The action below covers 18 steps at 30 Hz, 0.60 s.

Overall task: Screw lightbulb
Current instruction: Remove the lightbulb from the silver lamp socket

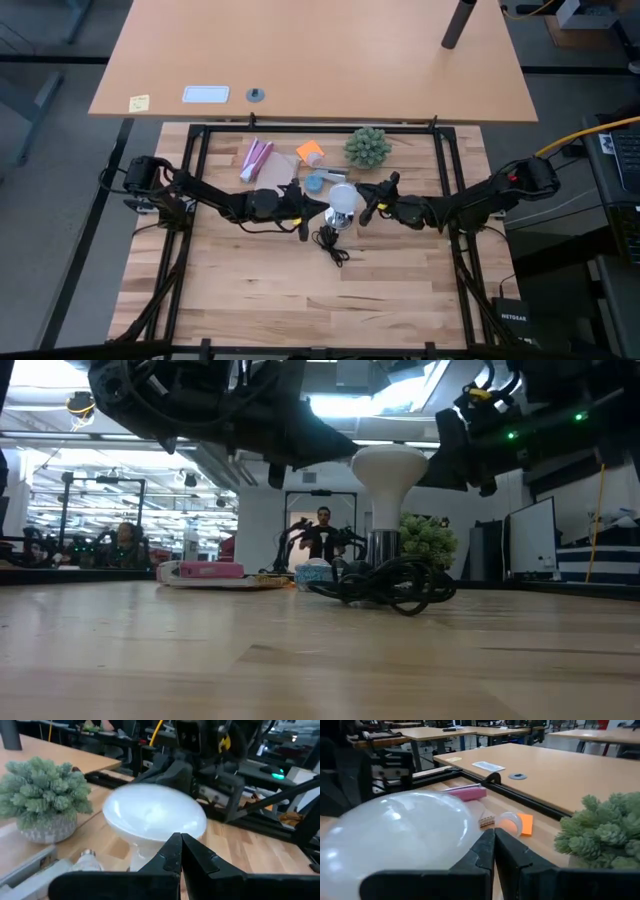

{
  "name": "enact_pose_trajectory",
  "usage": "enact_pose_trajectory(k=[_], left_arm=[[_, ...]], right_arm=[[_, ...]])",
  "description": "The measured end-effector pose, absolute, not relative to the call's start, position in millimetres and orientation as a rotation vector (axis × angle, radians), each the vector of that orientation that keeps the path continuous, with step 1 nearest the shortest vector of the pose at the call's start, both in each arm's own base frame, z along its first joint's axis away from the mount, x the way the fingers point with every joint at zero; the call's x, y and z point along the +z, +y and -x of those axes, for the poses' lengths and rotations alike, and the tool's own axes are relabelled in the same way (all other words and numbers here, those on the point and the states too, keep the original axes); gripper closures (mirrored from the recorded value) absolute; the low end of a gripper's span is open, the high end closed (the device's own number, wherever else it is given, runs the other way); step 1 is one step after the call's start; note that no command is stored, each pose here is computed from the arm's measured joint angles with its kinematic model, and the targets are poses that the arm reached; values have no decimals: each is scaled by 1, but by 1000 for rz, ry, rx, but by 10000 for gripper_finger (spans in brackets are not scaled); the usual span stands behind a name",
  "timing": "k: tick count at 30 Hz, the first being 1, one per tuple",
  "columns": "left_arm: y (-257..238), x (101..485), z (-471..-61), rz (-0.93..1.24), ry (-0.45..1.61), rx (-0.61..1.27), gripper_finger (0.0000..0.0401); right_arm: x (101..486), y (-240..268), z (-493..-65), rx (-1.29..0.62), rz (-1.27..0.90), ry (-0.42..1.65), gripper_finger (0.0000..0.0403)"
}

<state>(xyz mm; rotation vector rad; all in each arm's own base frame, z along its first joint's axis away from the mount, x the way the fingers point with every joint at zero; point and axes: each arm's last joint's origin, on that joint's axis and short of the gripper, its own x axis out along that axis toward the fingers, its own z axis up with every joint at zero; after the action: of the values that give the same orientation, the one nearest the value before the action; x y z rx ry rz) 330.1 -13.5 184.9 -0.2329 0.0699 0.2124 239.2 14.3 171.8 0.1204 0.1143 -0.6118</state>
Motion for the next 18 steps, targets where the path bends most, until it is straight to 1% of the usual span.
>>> enact_pose_trajectory(k=[7,11,18], left_arm=[[-14,195,-329,177,13,209,401],[-8,202,-327,153,-11,253,401],[12,203,-327,152,-27,318,401]], right_arm=[[179,13,-239,-638,-19,85,387],[189,12,-236,-634,-22,46,387],[212,30,-223,-527,-28,-21,387]])
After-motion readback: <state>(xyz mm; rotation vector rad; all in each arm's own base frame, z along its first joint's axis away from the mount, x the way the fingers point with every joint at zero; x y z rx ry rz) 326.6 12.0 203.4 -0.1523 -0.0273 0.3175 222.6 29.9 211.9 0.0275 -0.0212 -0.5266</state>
